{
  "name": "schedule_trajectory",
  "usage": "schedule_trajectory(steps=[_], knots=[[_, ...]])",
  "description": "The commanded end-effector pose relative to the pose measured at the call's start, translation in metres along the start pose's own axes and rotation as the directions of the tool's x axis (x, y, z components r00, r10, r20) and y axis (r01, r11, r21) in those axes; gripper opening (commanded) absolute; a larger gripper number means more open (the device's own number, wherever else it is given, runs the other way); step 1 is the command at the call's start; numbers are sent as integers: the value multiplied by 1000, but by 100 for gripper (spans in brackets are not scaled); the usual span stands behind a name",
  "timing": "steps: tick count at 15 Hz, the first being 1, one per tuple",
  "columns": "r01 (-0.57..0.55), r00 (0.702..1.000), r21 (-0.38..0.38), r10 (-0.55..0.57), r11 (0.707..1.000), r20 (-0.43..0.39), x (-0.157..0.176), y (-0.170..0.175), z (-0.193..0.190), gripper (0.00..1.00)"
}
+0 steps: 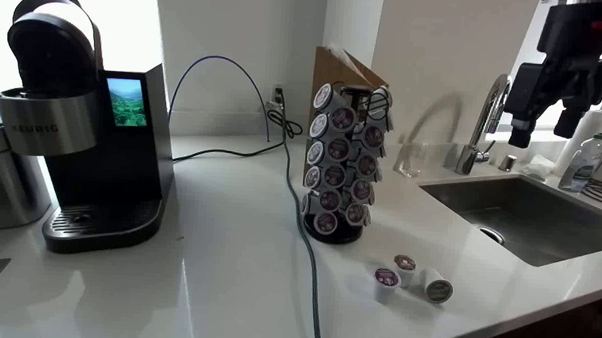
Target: Place one coffee pod on the stand.
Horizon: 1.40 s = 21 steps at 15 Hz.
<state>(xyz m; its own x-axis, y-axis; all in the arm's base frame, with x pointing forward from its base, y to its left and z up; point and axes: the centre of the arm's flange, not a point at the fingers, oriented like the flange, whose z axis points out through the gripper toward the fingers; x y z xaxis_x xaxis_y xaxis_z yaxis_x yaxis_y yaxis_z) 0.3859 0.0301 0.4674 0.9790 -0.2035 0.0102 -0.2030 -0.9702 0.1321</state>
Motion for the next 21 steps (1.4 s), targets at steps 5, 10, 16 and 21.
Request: schedule_trajectory(steps=[5,10,16,21], knots=[[0,1000,0,0,1000,0,0,0,0,100],[109,993,41,-111,993,48,22,-35,32,100],[75,993,95,-83,993,81,50,-91,92,100],[-35,993,85,25,996,114,48,-98,116,100]])
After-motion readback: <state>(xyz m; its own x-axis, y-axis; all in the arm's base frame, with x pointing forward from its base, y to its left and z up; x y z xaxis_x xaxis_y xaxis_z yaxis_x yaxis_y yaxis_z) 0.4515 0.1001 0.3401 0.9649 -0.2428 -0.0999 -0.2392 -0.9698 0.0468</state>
